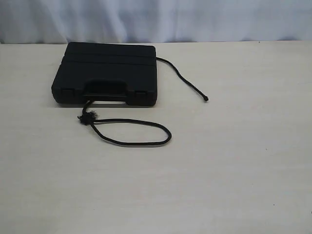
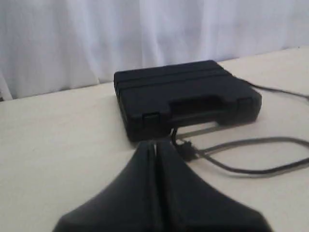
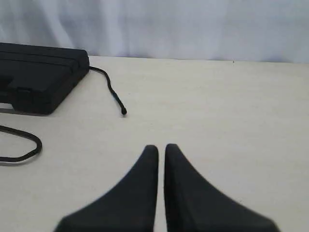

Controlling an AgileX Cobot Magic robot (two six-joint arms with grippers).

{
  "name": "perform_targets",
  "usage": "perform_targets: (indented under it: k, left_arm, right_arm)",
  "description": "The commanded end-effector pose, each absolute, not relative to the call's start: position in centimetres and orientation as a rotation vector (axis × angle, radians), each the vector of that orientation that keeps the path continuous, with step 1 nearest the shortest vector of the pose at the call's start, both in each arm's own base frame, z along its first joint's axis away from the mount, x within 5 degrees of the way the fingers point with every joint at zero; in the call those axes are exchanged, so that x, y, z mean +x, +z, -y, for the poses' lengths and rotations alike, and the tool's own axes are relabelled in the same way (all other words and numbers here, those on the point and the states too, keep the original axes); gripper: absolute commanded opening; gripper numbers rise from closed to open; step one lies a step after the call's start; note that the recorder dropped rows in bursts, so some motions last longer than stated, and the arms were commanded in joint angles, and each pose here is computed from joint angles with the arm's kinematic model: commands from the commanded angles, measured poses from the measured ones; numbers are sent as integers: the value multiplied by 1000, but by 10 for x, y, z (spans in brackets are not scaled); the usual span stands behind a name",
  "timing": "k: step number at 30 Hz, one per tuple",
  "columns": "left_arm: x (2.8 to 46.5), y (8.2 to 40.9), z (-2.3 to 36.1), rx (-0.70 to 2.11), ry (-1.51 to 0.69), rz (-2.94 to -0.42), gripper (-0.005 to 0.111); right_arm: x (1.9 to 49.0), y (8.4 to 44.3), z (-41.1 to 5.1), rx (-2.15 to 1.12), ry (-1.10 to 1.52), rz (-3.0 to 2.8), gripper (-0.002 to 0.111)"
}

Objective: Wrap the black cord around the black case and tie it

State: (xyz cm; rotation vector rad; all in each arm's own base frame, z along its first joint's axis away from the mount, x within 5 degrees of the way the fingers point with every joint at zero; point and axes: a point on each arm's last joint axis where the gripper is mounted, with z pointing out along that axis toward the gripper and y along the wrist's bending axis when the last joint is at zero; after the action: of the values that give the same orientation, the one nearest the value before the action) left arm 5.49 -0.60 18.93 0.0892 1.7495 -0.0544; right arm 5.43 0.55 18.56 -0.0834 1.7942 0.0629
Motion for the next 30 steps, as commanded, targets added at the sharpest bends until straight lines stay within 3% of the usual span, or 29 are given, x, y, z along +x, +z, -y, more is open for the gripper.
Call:
perform_targets:
  k: [1,6,12,18,23,30]
  left_arm:
    - [56,207,5,-142,-269,-1548,0]
    - [54,226,-9,-570,-584,-1236,0]
    - [53,229,-13,-609,-602,-1182,0]
    - [48,240,-18,-479,-398,-1089,0]
    - [45,248,-17,-450,-421,-999,0]
    - [35,298,5,-78,-407,-725,0]
  right_arm:
    - [56,198,-6,-46,99,-1654,4]
    - [56,212,-5,121,254,-1498,4]
    - [56,213,-5,265,410,-1481,4]
    - [56,212,-5,265,413,-1488,4]
    - [56,212,-5,289,436,-1480,4]
    - [56,213,-4,349,495,-1462,4]
